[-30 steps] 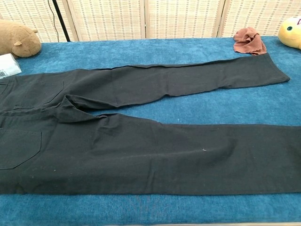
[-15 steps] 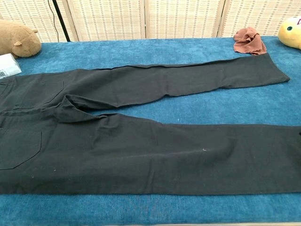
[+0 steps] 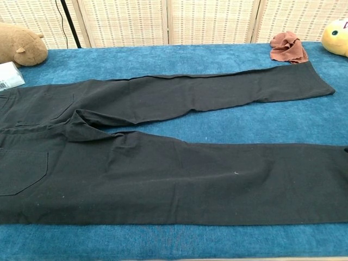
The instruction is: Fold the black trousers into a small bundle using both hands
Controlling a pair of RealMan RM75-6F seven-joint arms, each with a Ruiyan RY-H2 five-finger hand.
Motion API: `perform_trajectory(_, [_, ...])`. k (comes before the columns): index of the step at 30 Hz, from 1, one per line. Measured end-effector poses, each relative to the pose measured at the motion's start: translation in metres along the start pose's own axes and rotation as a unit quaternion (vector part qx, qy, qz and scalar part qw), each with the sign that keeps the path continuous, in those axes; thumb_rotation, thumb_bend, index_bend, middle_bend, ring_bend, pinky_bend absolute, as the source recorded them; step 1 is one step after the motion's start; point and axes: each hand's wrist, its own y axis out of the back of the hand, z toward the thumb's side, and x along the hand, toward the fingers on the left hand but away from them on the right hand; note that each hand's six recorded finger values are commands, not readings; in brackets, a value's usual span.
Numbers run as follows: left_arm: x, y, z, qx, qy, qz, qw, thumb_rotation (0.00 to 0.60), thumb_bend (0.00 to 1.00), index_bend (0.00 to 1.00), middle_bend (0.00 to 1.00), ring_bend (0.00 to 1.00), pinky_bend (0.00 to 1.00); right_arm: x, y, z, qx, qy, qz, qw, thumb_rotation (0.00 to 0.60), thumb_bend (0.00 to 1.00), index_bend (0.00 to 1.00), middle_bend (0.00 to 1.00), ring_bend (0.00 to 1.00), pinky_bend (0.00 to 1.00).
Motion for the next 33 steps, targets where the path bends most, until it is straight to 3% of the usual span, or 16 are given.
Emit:
perform_trajectory(16, [-0.0003,0.0013,-0.0010,-0.003,0.001,0.001,1.0000,0.600,0.00,0.00,0.00,0.00,0.00,-0.0063,0.0030,-0.0011,-0.013,-0.013,-0.019,0.9997,0.600,0.03,0.00,0.00,0.00,0.00])
perform_trajectory(24, [-0.0004,0.0010,-0.0014,-0.004,0.002,0.000,1.0000,0.600,0.00,0.00,0.00,0.00,0.00,-0.0073,0.0015,0.0008,-0.020,-0.012,-0.017,0.9996,0.600,0.43,0.00,0.00,0.00,0.00])
perform_trajectory(33, [-0.0003,0.0006,-0.0010,-0.004,0.001,-0.001,1.0000,0.600,0.00,0.00,0.00,0.00,0.00,-0.0089,-0.0007,0.0024,-0.025,-0.007,-0.015,0.9996,0.600,0.49,0.01,0.00,0.00,0.00])
